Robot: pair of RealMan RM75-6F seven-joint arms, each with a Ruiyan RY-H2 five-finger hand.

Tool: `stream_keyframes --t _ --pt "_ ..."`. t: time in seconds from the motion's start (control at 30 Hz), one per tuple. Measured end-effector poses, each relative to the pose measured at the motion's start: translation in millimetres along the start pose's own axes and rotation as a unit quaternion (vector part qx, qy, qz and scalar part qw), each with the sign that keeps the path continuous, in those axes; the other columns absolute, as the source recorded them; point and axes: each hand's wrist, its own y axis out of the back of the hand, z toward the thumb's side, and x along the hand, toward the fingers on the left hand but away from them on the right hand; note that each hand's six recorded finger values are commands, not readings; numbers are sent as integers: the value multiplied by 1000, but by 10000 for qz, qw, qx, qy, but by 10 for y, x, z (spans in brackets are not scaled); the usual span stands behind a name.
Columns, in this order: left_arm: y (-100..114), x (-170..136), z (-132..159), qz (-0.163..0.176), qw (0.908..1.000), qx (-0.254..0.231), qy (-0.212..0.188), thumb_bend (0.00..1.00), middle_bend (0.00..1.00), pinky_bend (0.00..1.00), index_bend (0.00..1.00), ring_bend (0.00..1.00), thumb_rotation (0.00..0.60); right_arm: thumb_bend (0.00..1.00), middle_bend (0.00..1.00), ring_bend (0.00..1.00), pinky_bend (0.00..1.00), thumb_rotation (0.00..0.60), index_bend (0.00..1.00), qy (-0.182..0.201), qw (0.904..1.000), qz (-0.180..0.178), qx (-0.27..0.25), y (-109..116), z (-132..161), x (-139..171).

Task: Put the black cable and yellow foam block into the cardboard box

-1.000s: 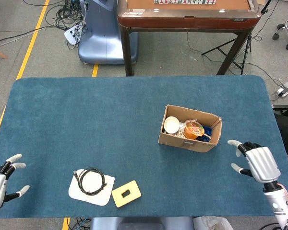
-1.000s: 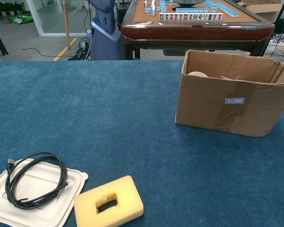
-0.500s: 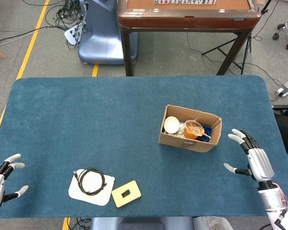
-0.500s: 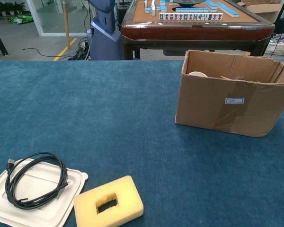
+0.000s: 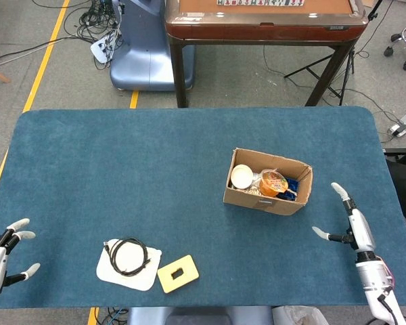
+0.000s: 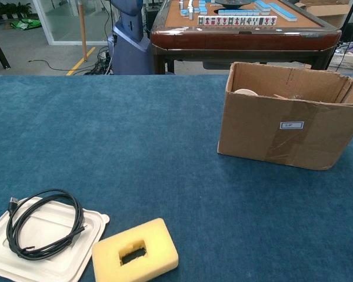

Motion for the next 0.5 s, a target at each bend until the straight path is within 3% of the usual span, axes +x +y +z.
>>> stream_keyframes --t 0.27,0.5 --pt "-9 -6 1 -32 10000 29 22 72 195 613 407 358 600 0 0 0 0 600 6 -364 9992 181 -58 -191 -197 -158" --pt "-13 -11 -5 -66 10000 47 53 72 195 613 407 358 600 0 0 0 0 600 6 -367 9980 464 -237 -390 -153 -306"
